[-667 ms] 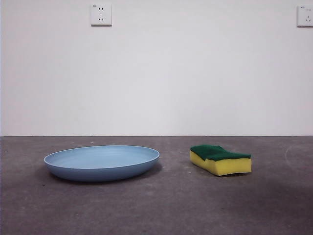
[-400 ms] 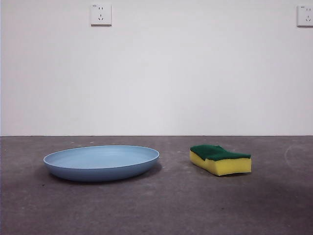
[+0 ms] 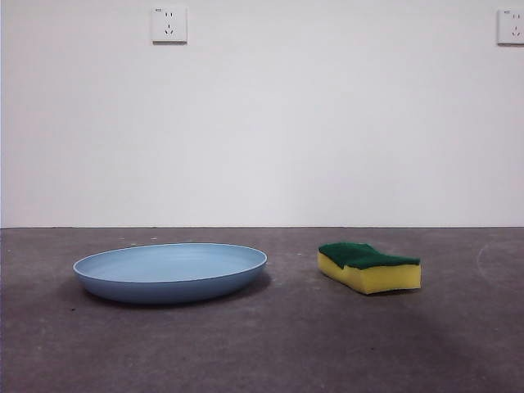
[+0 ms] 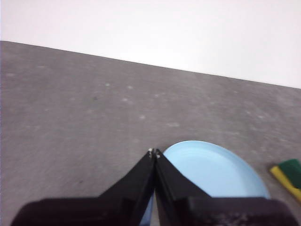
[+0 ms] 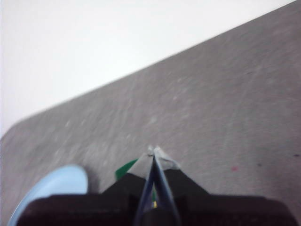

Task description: Pick up the plate,pick up the cloth,clean the plate with the cloth

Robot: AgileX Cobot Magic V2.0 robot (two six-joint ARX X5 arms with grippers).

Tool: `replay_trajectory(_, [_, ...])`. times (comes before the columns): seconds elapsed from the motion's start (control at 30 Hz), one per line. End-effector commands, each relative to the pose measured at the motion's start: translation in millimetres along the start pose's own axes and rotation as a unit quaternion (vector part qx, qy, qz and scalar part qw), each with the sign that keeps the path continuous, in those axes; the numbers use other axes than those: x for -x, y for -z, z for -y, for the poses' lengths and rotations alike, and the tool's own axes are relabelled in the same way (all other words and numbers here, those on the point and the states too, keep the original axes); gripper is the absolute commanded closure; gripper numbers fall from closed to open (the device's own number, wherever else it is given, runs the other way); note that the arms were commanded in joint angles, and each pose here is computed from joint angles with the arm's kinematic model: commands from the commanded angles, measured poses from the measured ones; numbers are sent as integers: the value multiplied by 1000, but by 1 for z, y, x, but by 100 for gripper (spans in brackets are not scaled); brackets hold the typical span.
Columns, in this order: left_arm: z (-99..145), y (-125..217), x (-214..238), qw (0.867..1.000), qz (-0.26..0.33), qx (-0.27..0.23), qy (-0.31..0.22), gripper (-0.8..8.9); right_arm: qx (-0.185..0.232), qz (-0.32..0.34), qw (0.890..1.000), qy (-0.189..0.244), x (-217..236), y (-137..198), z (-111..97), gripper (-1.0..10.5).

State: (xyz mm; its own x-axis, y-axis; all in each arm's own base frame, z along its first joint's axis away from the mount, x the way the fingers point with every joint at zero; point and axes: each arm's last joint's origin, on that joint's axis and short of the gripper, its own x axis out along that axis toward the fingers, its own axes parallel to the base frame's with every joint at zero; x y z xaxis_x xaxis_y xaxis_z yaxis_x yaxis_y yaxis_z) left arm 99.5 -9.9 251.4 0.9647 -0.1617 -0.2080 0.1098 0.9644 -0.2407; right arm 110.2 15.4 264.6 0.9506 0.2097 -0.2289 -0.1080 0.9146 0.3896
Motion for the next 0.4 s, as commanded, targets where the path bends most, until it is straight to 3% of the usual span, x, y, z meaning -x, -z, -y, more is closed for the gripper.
replay_trajectory(0.03, [4, -18, -10, 999, -41, -18, 13, 819, 43, -55, 997, -26, -10, -24, -11, 957])
replay_trajectory(0.13, [8, -34, -22, 994, -103, -36, 31, 819, 60, -123, 990, -46, -22, -44, -21, 947])
replay_trajectory(0.27, [11, -47, -41, 981, -184, -33, 44, 816, 92, -212, 970, -75, -43, -63, -29, 946])
replay_trajectory(0.4, [12, -51, -55, 966, -253, -15, 55, 810, 96, -265, 957, -71, -60, -70, -30, 901])
